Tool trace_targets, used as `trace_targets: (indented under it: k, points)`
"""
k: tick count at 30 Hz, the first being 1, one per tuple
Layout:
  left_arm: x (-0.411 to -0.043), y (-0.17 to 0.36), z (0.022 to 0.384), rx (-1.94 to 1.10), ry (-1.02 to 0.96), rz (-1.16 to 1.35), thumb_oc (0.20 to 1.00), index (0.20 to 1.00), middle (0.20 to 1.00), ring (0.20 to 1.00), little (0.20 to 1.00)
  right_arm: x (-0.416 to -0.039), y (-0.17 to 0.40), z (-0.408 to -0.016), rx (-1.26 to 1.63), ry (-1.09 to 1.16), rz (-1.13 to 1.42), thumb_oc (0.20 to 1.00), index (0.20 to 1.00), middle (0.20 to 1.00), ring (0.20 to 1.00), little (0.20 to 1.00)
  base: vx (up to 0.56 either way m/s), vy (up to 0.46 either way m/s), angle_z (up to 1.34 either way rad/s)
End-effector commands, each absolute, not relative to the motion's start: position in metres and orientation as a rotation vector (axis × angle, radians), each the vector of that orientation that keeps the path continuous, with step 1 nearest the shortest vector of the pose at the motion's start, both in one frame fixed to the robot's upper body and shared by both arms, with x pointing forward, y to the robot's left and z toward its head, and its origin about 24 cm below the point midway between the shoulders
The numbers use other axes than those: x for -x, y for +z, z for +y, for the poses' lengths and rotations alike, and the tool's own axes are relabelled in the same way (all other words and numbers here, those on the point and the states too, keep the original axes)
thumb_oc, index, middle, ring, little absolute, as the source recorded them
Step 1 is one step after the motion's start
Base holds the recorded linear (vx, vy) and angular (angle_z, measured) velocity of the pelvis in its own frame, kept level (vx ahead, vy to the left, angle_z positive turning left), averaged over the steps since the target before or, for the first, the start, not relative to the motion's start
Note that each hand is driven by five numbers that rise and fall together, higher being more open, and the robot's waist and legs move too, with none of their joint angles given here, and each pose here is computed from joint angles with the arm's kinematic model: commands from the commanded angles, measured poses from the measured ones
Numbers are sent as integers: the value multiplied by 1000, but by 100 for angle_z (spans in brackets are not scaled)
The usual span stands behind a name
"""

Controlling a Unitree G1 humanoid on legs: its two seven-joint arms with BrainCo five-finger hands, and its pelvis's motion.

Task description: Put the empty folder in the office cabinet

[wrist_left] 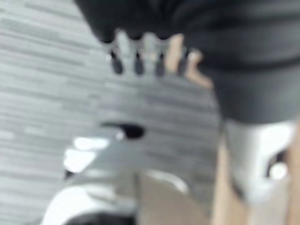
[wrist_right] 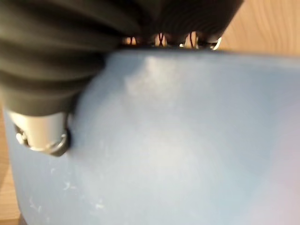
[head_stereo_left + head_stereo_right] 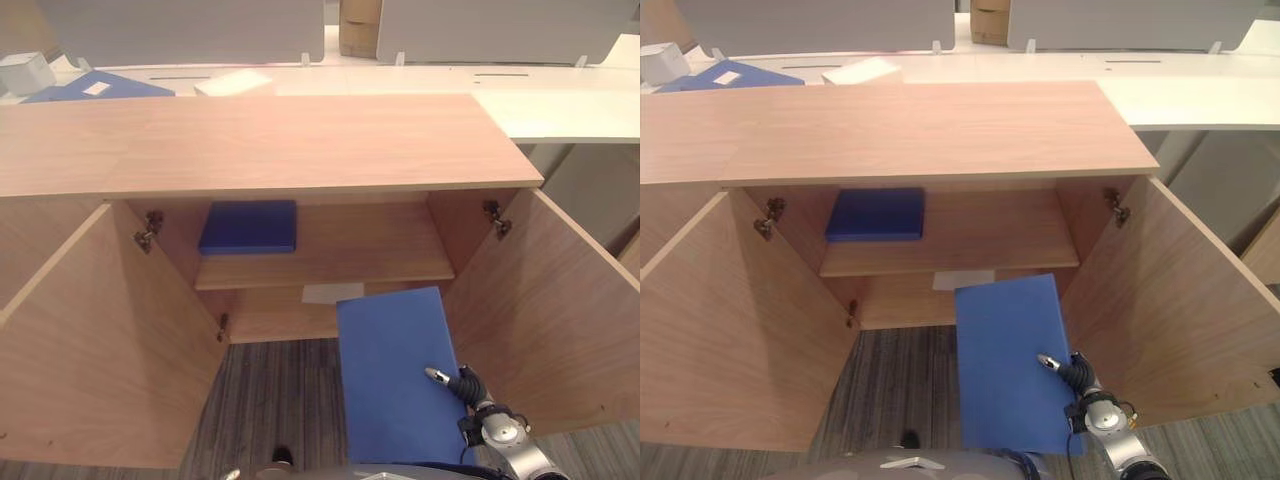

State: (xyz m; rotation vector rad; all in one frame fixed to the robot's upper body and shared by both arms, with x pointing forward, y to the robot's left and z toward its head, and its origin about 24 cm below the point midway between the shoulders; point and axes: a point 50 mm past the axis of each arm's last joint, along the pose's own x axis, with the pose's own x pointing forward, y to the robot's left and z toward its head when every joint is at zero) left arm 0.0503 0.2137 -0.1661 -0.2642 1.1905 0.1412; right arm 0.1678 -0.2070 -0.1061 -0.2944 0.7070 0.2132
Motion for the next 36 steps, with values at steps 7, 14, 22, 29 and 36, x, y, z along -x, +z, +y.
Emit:
trace_targets:
  k: [7, 14, 22, 29, 36]
  points:
    - [-77, -158, 235, 132, 134, 1119, 1000, 1000, 1000, 1000, 1000, -205, -86, -203, 255, 152, 556, 200, 200, 200, 200, 200, 143, 10, -17]
    - [-72, -157, 232, 84, 86, 1102, 1000, 1000, 1000, 1000, 1000, -184, -95, -214, 289, 166, 604, 200, 200, 200, 200, 200, 366, -84, 12]
    - [-85, -154, 228, 17, -8, 1061, 1000, 1000, 1000, 1000, 1000, -191, -90, -218, 307, 189, 569, 200, 200, 200, 200, 200, 305, -159, 55]
    - [-148, -135, 216, -60, -149, 913, 1000, 1000, 1000, 1000, 1000, -231, -53, -210, 257, 206, 359, 200, 200, 200, 200, 200, 68, -113, 42]
    - [-148, -137, 196, -93, -220, 888, 1000, 1000, 1000, 1000, 1000, -265, -21, -211, 187, 47, 237, 200, 200, 200, 200, 200, 86, -27, 23]
